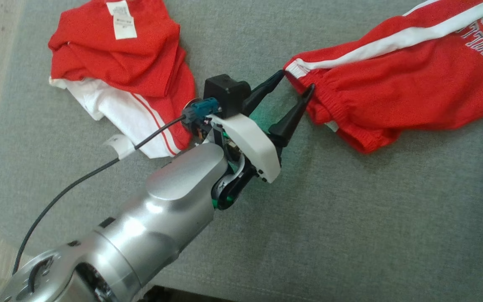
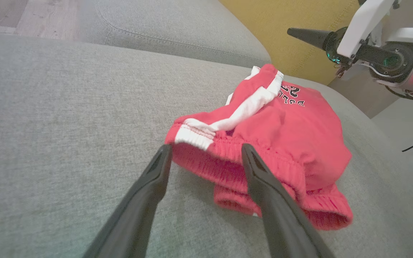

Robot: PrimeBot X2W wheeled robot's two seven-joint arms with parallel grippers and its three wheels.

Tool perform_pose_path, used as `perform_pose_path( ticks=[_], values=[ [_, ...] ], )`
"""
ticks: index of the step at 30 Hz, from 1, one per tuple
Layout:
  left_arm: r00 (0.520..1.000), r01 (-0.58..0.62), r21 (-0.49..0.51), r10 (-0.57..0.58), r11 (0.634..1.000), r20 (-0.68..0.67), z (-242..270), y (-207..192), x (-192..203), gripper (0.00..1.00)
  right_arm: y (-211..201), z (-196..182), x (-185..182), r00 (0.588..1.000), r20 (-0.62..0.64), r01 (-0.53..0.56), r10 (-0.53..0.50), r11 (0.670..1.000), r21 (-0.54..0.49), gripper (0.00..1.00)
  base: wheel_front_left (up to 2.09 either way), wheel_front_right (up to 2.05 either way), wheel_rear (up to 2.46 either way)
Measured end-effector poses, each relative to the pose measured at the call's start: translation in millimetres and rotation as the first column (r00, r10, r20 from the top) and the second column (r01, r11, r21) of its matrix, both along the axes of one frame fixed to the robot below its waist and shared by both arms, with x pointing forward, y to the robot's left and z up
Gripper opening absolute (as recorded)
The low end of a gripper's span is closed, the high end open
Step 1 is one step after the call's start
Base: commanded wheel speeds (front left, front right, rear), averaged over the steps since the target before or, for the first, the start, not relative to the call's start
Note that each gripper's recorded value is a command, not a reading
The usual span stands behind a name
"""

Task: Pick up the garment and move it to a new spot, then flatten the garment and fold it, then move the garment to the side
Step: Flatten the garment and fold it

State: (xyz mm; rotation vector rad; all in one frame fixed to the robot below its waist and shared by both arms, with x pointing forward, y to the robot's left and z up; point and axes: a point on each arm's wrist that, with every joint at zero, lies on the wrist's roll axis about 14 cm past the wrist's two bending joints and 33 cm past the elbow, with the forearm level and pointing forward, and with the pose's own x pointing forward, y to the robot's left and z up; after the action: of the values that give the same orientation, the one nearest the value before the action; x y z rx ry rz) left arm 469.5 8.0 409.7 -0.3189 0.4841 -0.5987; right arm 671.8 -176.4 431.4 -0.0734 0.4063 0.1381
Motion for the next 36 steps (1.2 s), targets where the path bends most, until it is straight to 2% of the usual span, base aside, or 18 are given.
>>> perform_pose_path(
  ticks=[5, 11, 13, 15, 18, 19, 22, 26, 28, 30, 36],
  values=[
    [0.999, -0.023, 0.003, 0.023, 1.000, 0.042, 14, 2, 0, 1.00, 4, 31, -6, 0.996, 0.087, 0.010, -0.015, 0.999, 0.048, 1.00, 0.00, 0.00, 0.00],
    [0.983, -0.125, -0.009, 0.125, 0.992, 0.135, 42, 16, 6, 1.00, 15, 57, -36, 0.982, 0.184, 0.007, -0.035, 0.989, 0.148, 1.00, 0.00, 0.00, 0.00],
    [0.969, -0.161, 0.034, 0.151, 0.986, 0.194, 50, 29, 7, 1.00, 20, 67, -48, 0.975, 0.212, 0.017, -0.068, 0.973, 0.232, 1.00, 0.00, 0.00, 0.00],
    [0.939, -0.229, 0.082, 0.198, 0.970, 0.281, 67, 52, 16, 1.00, 29, 78, -60, 0.967, 0.252, -0.020, -0.044, 0.969, 0.247, 1.00, 0.00, 0.00, 0.00],
    [0.862, -0.336, 0.036, 0.292, 0.941, 0.414, 113, 79, 27, 1.00, 37, 100, -77, 0.945, 0.326, -0.069, -0.030, 0.955, 0.287, 1.00, 0.00, 0.00, 0.00],
    [0.862, -0.336, 0.036, 0.292, 0.941, 0.414, 113, 79, 27, 1.00, 37, 100, -77, 0.945, 0.326, -0.069, -0.030, 0.955, 0.287, 1.00, 0.00, 0.00, 0.00],
    [0.807, -0.395, 0.019, 0.337, 0.918, 0.484, 129, 94, 18, 1.00, 36, 115, -96, 0.926, 0.375, -0.091, -0.048, 0.934, 0.345, 1.00, 0.00, 0.00, 0.00],
    [0.777, -0.442, 0.018, 0.373, 0.897, 0.508, 122, 109, -9, 1.00, 47, 108, -134, 0.925, 0.378, -0.124, -0.041, 0.907, 0.402, 1.00, 0.00, 0.00, 0.00],
    [0.750, -0.495, 0.003, 0.425, 0.869, 0.508, 120, 123, -20, 1.00, 49, 103, -155, 0.924, 0.378, -0.125, -0.055, 0.891, 0.436, 1.00, 0.00, 0.00, 0.00],
    [0.738, -0.523, -0.004, 0.456, 0.852, 0.497, 115, 132, -32, 1.00, 46, 96, -175, 0.924, 0.377, -0.116, -0.066, 0.891, 0.440, 1.00, 0.00, 0.00, 0.00],
    [0.771, -0.510, 0.031, 0.441, 0.860, 0.461, 86, 128, -75, 1.00, 40, 60, -234, 0.938, 0.330, -0.050, -0.104, 0.903, 0.427, 1.00, 0.00, 0.00, 0.00]
  ],
)
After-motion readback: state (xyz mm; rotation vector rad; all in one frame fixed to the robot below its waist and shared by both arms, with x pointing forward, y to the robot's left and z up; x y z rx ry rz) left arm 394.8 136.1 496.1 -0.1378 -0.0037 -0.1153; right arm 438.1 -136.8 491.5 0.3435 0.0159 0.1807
